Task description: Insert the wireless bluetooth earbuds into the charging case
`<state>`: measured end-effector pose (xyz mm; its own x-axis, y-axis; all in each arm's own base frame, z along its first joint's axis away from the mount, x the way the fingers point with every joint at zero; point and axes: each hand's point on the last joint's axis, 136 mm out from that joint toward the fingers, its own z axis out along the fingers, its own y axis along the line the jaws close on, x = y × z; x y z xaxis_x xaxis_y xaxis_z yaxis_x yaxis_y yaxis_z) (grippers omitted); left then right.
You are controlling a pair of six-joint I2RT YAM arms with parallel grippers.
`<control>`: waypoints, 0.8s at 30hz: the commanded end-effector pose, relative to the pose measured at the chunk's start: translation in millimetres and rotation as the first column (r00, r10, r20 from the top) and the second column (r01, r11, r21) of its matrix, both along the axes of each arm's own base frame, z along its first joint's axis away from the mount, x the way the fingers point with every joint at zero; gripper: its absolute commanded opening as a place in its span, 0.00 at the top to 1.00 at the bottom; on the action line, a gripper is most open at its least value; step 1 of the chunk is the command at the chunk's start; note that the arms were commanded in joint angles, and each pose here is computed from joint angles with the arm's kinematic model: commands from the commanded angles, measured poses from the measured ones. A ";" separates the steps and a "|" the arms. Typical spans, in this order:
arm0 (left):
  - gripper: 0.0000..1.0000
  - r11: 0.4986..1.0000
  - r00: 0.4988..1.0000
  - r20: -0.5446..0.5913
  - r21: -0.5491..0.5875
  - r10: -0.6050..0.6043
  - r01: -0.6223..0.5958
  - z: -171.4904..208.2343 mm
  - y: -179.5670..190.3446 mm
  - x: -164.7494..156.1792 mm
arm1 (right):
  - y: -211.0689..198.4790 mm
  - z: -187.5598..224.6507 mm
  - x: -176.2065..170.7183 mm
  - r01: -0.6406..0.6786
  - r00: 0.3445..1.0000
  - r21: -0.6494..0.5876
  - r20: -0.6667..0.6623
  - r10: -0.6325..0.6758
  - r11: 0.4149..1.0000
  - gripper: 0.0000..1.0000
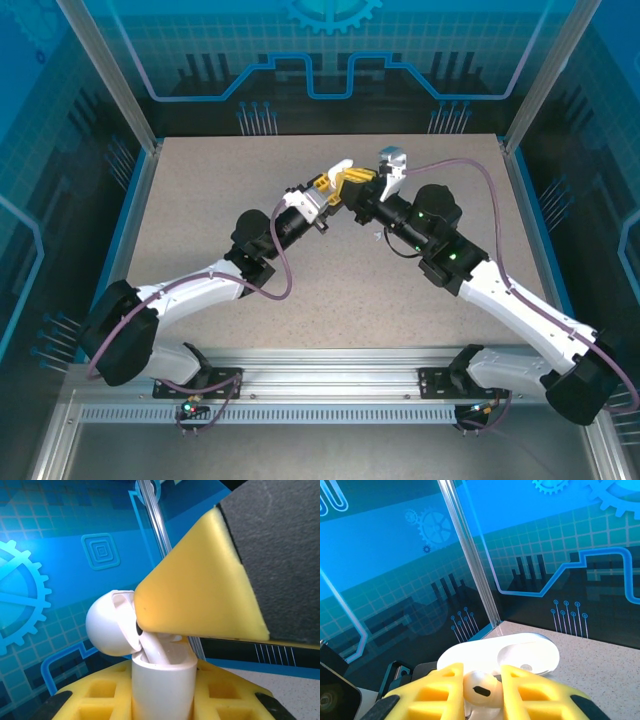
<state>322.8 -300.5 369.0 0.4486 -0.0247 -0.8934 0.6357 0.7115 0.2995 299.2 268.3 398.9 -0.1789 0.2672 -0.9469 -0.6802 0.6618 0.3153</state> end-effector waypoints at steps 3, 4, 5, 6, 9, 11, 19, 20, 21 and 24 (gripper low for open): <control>1.00 0.998 0.999 0.039 -0.060 -0.022 0.024 25.6 1.9 -9.0 | 12.7 -2.6 -6.5 -0.057 0.998 -0.034 0.030 0.058 0.998 0.80; 1.00 0.998 0.999 0.037 -0.062 -0.019 0.021 25.9 2.2 -8.5 | 12.5 -8.4 -7.2 -0.060 0.998 -0.057 0.018 0.061 0.997 0.80; 1.00 0.998 0.999 0.032 -0.066 -0.017 0.019 26.1 2.8 -8.2 | 11.9 -11.2 -8.4 -0.060 0.998 -0.073 0.015 0.062 0.995 0.80; 1.00 0.998 0.999 0.030 -0.069 -0.011 0.013 26.4 3.9 -7.6 | 10.7 -13.0 -9.4 -0.060 0.998 -0.087 0.018 0.061 0.994 0.80; 1.00 0.997 1.000 0.020 -0.073 -0.003 0.005 26.8 4.8 -6.0 | 12.6 -17.3 -15.2 -0.089 0.996 -0.122 0.014 0.091 0.989 0.80; 1.00 0.997 1.000 0.015 -0.076 -0.002 0.003 26.4 4.8 -4.8 | 12.1 -19.7 -16.1 -0.092 0.996 -0.132 0.004 0.093 0.987 0.80; 1.00 0.997 1.000 -0.010 -0.081 -0.007 0.006 22.6 4.4 -3.6 | 6.8 -16.5 -8.1 -0.056 0.998 -0.128 -0.032 0.052 0.990 0.71; 1.00 0.997 1.000 -0.013 -0.081 -0.008 0.007 22.1 4.3 -3.5 | 6.7 -14.8 -6.6 -0.054 0.998 -0.125 -0.035 0.050 0.991 0.70; 1.00 0.997 1.000 -0.015 -0.083 -0.008 0.007 21.7 4.2 -3.3 | 6.6 -12.7 -5.4 -0.050 0.998 -0.120 -0.040 0.046 0.991 0.69; 1.00 0.996 1.000 -0.020 -0.084 -0.013 0.011 21.4 3.6 -3.6 | 6.5 -9.2 -1.6 -0.043 0.998 -0.108 -0.049 0.038 0.993 0.68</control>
